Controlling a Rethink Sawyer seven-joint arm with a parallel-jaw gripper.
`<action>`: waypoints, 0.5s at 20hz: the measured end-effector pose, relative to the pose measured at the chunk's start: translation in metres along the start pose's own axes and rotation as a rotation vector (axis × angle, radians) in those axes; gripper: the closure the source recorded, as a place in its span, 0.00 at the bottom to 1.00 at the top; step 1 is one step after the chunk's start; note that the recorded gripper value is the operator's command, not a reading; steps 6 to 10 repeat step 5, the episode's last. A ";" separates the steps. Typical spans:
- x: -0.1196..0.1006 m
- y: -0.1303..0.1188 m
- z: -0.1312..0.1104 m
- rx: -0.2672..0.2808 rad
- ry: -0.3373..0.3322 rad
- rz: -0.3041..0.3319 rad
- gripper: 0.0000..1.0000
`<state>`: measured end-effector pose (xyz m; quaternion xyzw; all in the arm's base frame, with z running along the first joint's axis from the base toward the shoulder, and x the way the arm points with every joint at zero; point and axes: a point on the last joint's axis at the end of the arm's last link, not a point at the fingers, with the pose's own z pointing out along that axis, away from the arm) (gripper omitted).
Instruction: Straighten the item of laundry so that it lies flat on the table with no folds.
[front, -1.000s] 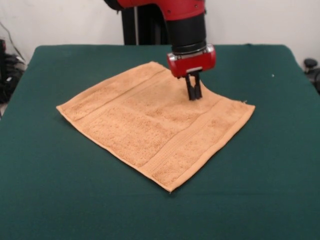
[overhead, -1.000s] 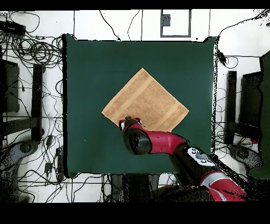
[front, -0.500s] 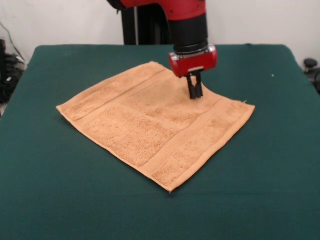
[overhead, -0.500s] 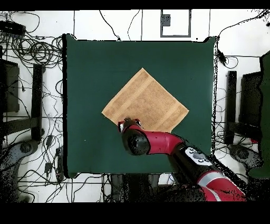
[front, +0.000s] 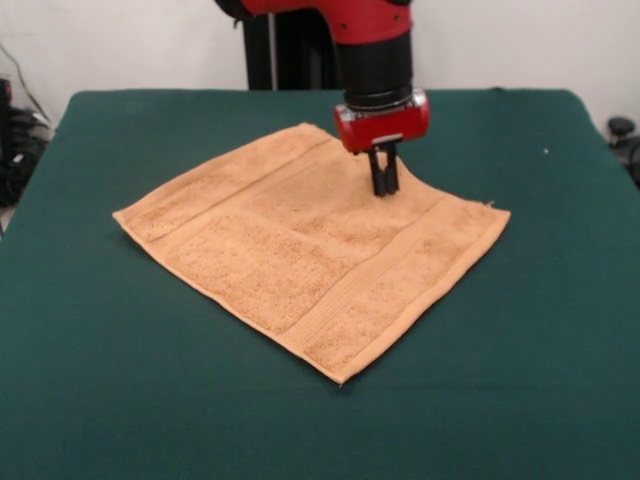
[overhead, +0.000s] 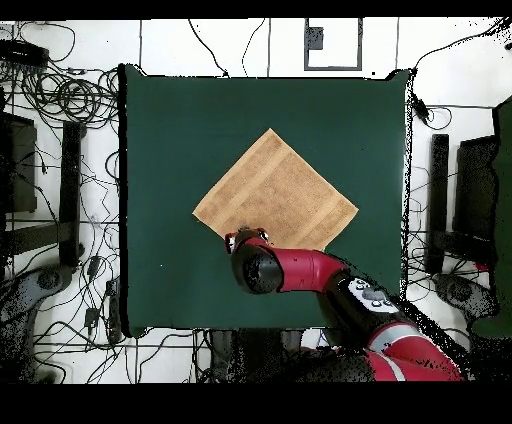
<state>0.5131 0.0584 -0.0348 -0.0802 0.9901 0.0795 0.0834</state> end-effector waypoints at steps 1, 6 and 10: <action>0.000 0.000 0.000 0.001 0.002 -0.001 1.00; -0.003 0.001 0.001 0.005 0.001 -0.005 1.00; -0.003 0.001 0.001 0.005 0.001 -0.005 1.00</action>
